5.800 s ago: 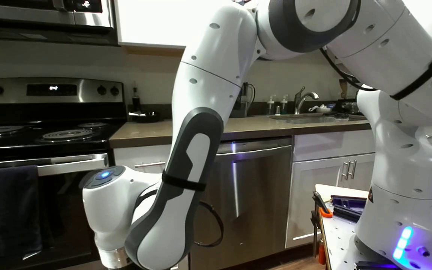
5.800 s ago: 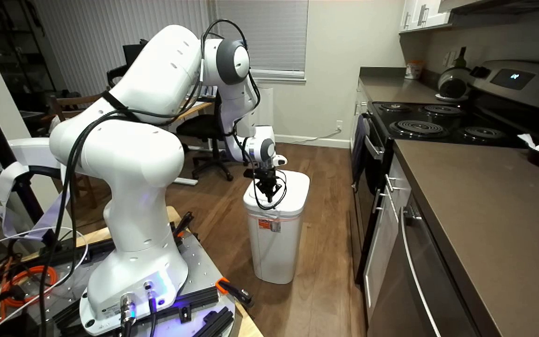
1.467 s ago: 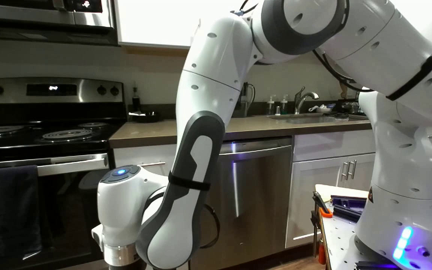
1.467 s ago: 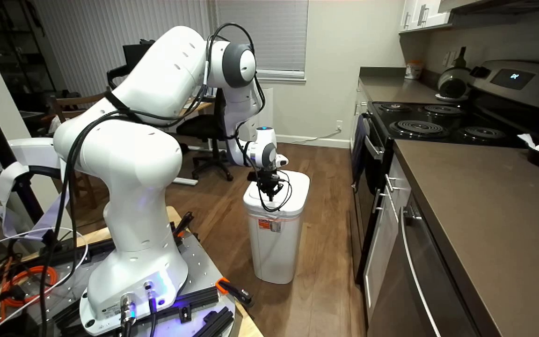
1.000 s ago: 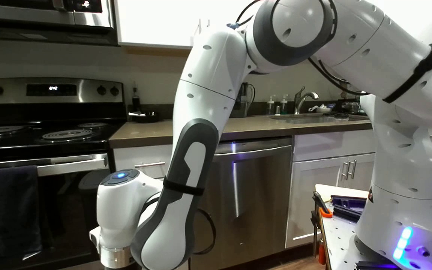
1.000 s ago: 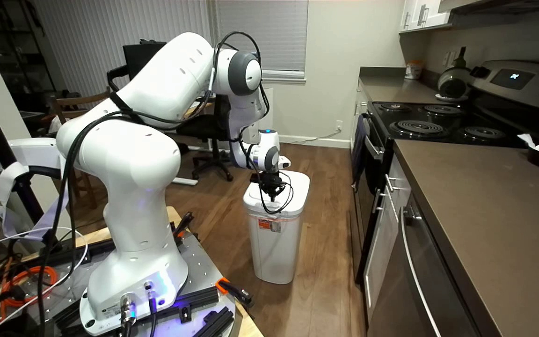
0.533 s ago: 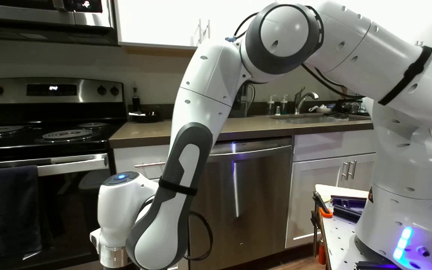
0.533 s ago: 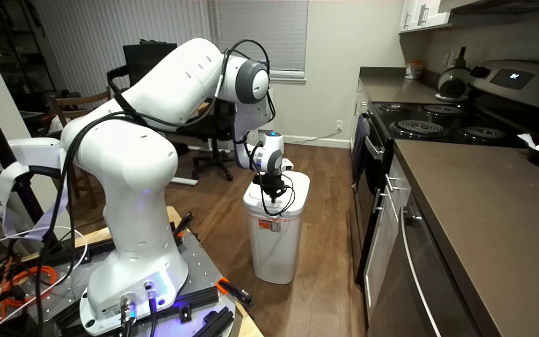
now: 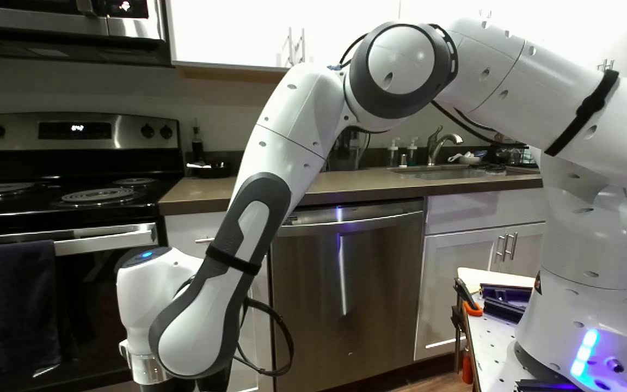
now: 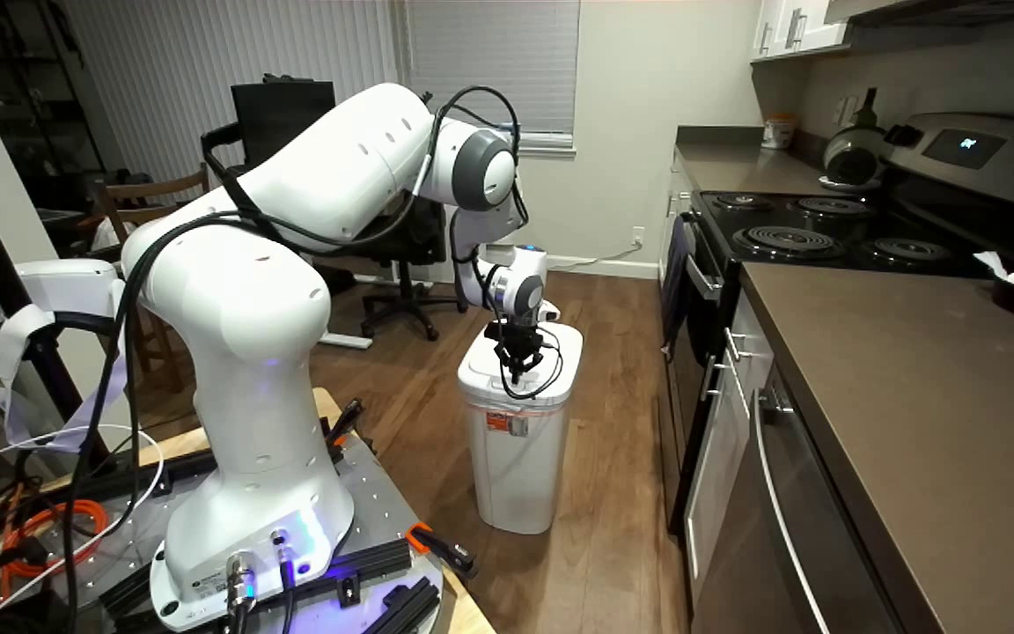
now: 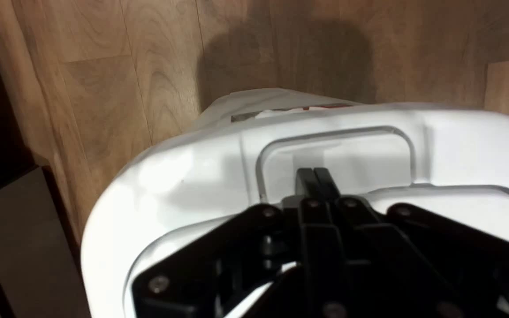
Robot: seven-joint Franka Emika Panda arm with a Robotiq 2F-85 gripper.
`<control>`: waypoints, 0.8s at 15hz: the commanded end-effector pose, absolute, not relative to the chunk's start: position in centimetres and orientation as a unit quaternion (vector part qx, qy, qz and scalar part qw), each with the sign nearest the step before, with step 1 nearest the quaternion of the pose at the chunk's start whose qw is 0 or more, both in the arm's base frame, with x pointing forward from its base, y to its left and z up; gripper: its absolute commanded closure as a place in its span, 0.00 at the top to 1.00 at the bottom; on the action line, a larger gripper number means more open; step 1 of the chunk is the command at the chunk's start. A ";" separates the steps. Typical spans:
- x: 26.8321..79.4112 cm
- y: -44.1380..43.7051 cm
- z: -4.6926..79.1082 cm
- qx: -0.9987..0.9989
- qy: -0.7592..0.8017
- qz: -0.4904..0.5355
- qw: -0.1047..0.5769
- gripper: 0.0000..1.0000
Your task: Open the lid of the bin
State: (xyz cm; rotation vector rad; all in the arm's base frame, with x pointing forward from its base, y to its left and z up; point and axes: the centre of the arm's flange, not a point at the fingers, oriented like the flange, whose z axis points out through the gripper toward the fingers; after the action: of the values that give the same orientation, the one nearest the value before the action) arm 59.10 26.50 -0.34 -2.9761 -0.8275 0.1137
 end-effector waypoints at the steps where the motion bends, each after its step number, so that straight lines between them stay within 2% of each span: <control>1: 60.9 27.2 -0.3 -0.960 -0.271 0.065 0.023 0.03; 12: 60.3 28.3 -0.5 -0.960 -0.273 0.058 0.018 0.03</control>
State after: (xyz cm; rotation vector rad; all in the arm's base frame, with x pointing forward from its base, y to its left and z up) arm 60.61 27.73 -0.22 -2.9873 -0.8437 0.1917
